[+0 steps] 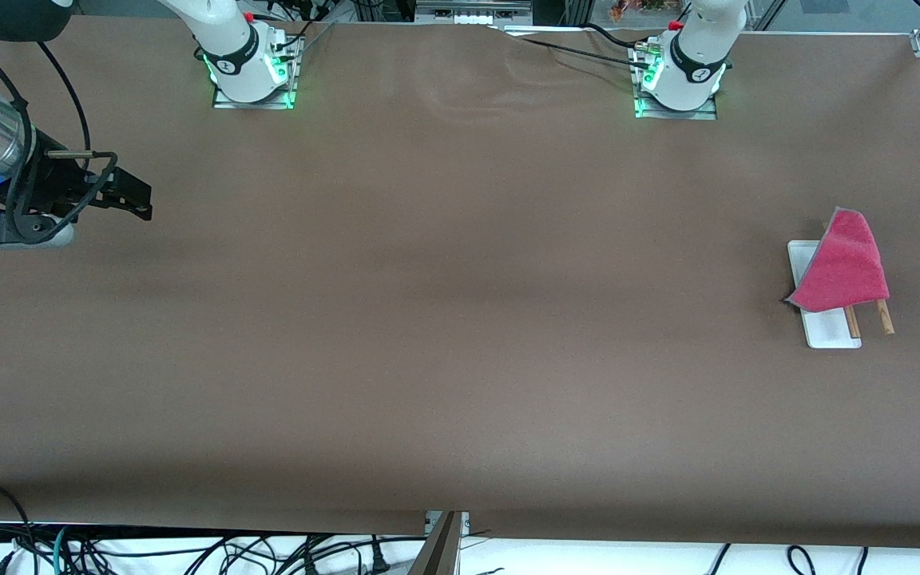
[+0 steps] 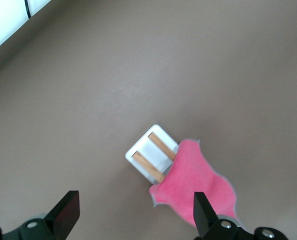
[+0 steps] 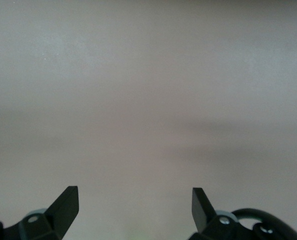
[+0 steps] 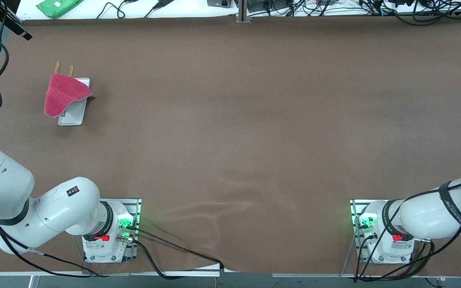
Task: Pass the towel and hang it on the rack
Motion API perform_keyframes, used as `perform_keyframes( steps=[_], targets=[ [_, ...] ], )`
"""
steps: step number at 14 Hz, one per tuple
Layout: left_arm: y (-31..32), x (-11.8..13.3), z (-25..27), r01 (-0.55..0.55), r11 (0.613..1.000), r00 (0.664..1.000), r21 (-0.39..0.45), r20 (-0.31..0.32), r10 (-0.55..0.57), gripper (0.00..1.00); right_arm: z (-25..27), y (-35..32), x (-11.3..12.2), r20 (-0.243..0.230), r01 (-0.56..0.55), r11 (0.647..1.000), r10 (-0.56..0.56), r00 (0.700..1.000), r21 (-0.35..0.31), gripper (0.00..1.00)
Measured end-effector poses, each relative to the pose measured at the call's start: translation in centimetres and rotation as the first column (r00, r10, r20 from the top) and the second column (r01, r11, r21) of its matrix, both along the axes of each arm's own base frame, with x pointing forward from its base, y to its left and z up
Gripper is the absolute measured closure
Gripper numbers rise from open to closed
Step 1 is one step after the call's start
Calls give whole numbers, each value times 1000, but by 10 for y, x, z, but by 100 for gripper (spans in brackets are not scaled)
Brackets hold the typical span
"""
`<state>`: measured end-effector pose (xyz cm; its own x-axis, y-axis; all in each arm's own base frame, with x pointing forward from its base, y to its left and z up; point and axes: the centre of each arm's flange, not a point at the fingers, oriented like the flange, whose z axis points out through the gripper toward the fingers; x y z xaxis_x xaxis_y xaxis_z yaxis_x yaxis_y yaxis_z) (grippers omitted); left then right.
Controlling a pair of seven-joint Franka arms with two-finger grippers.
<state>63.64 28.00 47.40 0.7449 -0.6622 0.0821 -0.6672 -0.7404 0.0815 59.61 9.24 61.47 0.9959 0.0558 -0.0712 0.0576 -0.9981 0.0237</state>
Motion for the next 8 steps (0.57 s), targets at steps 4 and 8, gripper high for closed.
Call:
perform_keyframes(
  steps=[4, 8],
  targets=[
    [-47, 10, 21, -116, 993, 992, -2, -50, 115, 0, 0, 0, 0, 0, 0, 1000, 0, 1000, 0, 0],
    [-113, -8, 74, -263, 964, 962, 45, -62, 265, 0, 0, 0, 0, 0, 0, 1000, 0, 1000, 0, 0]
  ],
)
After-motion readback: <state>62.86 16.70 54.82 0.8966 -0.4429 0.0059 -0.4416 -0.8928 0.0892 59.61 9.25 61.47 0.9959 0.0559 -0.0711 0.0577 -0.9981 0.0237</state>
